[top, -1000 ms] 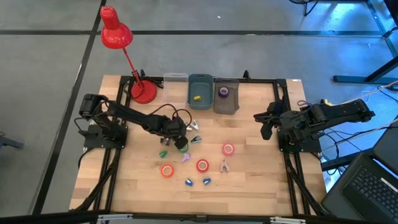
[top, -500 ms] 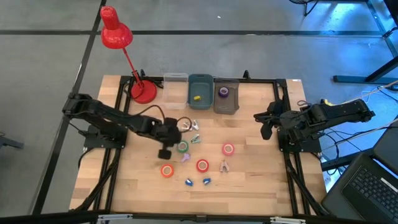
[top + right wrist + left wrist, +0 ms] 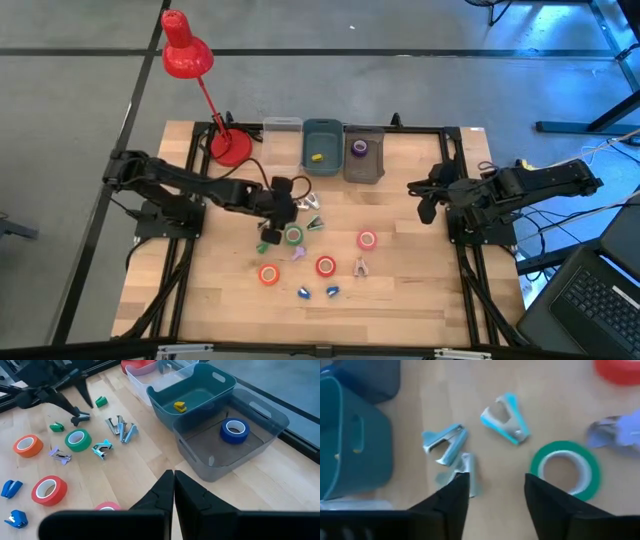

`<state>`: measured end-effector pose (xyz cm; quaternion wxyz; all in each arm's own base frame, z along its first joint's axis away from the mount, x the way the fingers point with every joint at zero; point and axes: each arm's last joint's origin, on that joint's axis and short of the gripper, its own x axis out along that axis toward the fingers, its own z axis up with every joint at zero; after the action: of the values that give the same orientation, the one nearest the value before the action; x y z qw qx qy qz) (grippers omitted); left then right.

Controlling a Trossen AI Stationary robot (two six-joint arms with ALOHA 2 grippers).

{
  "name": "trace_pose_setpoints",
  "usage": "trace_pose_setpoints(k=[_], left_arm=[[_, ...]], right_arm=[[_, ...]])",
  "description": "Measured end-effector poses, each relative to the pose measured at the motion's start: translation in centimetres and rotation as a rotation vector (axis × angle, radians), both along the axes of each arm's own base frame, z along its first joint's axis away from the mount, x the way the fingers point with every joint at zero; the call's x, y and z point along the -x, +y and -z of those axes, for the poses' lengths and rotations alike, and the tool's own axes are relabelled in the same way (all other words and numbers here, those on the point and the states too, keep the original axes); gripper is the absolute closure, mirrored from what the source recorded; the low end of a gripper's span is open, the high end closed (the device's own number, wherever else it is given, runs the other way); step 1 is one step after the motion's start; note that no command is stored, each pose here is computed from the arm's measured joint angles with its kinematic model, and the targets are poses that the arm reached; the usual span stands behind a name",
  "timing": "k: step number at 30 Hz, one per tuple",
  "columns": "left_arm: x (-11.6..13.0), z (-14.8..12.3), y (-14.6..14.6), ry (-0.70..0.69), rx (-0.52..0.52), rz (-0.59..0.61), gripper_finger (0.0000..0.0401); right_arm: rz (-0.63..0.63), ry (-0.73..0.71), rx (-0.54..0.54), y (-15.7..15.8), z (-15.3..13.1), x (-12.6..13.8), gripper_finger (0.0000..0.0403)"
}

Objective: Pick and place Stapler, Stapler remover, tape
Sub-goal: Put the gray staple remover into the transparent bin

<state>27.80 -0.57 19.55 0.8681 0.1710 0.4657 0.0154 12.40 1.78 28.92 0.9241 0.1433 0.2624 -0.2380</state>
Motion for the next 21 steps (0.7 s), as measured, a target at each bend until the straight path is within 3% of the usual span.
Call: trace_pose_setpoints(k=[6,21], left_arm=[[-0.5,1.2,1.2,0.056,-0.047,0.030,0.0183],[-1.8,2.8,1.6,0.038,-0.032,0.039,0.0185]], right_arm=[[0.000,0.000,0.000,0.0,0.0,0.0,0.0386],[-0.002,0.001,0.003,0.0,0.0,0.0,0.0386]])
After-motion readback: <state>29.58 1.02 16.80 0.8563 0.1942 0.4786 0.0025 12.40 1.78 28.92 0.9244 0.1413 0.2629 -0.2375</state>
